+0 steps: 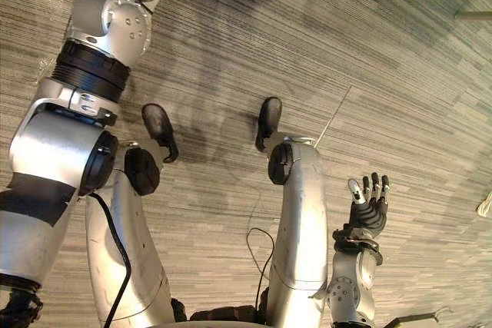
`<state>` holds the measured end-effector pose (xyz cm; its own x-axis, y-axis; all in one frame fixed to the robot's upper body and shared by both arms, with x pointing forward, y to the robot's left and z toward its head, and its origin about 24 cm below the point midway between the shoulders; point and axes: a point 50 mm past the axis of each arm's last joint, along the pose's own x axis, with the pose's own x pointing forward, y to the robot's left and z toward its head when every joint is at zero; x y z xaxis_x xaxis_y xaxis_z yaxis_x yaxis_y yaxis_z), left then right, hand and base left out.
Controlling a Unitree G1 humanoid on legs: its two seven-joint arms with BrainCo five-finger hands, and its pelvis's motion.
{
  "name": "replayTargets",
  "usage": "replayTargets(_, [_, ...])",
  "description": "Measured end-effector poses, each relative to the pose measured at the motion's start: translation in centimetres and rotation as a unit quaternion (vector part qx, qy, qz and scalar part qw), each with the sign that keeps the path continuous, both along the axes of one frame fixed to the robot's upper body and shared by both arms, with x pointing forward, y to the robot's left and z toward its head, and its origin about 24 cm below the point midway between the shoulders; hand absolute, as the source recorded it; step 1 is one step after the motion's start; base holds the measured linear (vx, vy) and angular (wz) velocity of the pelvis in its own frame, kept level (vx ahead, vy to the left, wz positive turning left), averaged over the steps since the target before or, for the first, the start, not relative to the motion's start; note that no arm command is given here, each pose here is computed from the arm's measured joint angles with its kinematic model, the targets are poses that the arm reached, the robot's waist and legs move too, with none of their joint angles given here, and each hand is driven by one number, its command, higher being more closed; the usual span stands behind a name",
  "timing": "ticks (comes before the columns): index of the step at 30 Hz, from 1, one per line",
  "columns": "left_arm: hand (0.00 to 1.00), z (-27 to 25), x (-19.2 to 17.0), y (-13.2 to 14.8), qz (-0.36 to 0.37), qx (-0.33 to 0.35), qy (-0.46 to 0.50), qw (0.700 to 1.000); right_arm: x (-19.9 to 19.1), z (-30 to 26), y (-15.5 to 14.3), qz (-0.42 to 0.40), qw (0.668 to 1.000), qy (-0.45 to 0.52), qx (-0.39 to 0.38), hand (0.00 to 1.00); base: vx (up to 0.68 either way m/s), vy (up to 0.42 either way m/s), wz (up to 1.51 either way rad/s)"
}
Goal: Pick up the laundry basket with both hands and put the clothes into the washing machine.
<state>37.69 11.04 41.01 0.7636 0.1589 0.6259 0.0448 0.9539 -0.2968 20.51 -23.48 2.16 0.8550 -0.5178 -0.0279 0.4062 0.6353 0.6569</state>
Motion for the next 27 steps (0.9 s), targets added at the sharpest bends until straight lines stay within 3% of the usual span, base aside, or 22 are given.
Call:
replayTargets(7, [1.0, 0.1, -1.4, 2.2, 0.016, 0.015, -0.057, 0.998, 0.0, 0.1, -0.2, 0.003, 1.0, 0.001, -0.012, 0.0, 0.0, -0.012, 0.17])
replayTargets(17, [1.0, 4.1, -8.5, 3.8, 0.015, 0.043, -0.252, 0.967, 0.0, 1.0, -0.8, 0.006, 0.999, -0.004, -0.042, 0.0, 0.0, -0.007, 0.14])
replayTargets(21, [1.0, 4.4, -8.7, 3.1, 0.015, 0.047, -0.257, 0.965, 0.0, 1.1, -1.0, 0.006, 0.999, -0.002, -0.048, 0.0, 0.01, 0.015, 0.04])
replayTargets(27, [1.0, 7.3, -8.4, -0.4, 0.017, 0.07, -0.256, 0.964, 0.1, 0.8, -1.1, 0.011, 0.999, 0.005, -0.052, 0.0, 0.0, 0.012, -0.06])
